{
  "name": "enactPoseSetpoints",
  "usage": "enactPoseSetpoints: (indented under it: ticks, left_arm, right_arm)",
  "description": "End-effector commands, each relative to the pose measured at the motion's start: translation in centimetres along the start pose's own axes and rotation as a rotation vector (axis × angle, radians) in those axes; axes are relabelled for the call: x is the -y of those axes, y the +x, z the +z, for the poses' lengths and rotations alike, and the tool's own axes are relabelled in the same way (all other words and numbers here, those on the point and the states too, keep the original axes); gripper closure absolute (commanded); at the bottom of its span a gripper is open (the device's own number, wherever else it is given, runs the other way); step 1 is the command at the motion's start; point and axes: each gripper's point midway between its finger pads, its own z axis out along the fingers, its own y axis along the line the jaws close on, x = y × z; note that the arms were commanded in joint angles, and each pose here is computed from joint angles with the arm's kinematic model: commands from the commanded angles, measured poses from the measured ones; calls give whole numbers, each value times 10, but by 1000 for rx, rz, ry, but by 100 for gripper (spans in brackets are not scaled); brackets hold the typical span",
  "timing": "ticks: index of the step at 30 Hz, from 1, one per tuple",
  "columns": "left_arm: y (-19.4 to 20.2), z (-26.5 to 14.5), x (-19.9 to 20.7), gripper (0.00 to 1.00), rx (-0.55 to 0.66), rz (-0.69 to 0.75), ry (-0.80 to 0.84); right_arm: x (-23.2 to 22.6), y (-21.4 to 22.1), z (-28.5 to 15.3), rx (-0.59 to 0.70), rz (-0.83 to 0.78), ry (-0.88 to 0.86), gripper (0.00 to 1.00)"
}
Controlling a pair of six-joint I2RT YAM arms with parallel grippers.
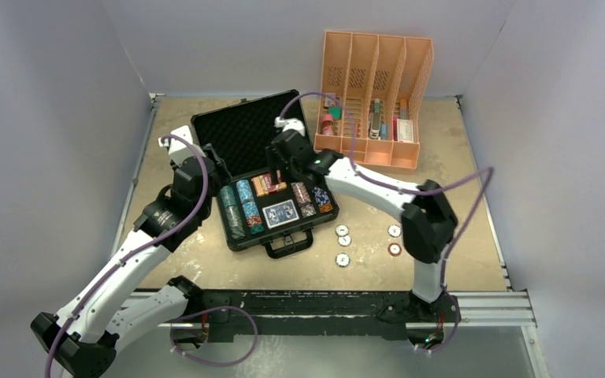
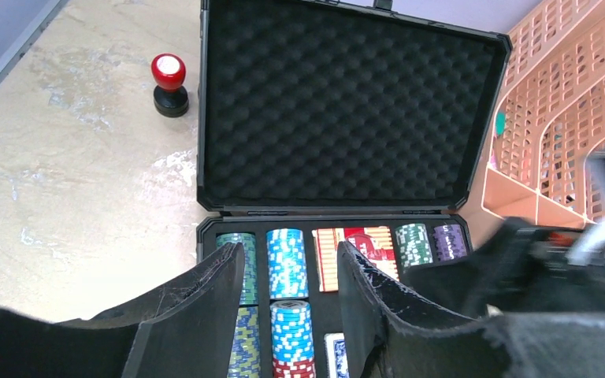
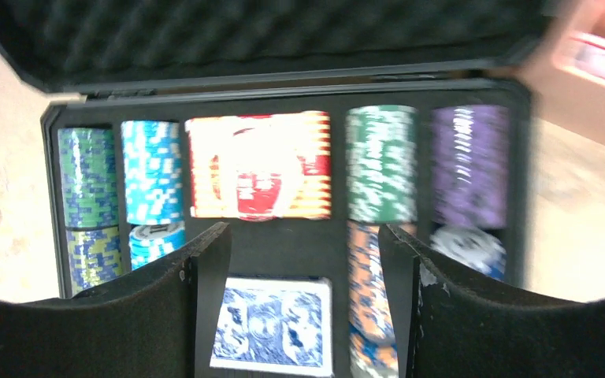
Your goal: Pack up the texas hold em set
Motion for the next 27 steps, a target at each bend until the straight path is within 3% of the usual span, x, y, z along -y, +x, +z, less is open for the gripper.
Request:
enactPoseSetpoints:
  ticks: [1,7,11,17,20,27]
  left_arm:
    - [-2,1,7,54,5,-27,30]
    - [0,2,10,53,-5,-24,40]
    - [2,4,11,53,-11,-20,41]
    - [6,6,11,53,-21,-10,36]
    - [7,7,11,53,-25,-7,36]
    - [9,9,11,53,-30,1,29]
  right_arm:
    - [76,-49,-58,189,265,189,32]
    - [202,-5,-80,165,507,435,47]
    - [254,33,-87,120,561,552,55]
    - [314,85,-80,3,599,694,79]
    - [330,102,-68,-56,612,701,82]
    - [342,93,-48,-64,589,667,81]
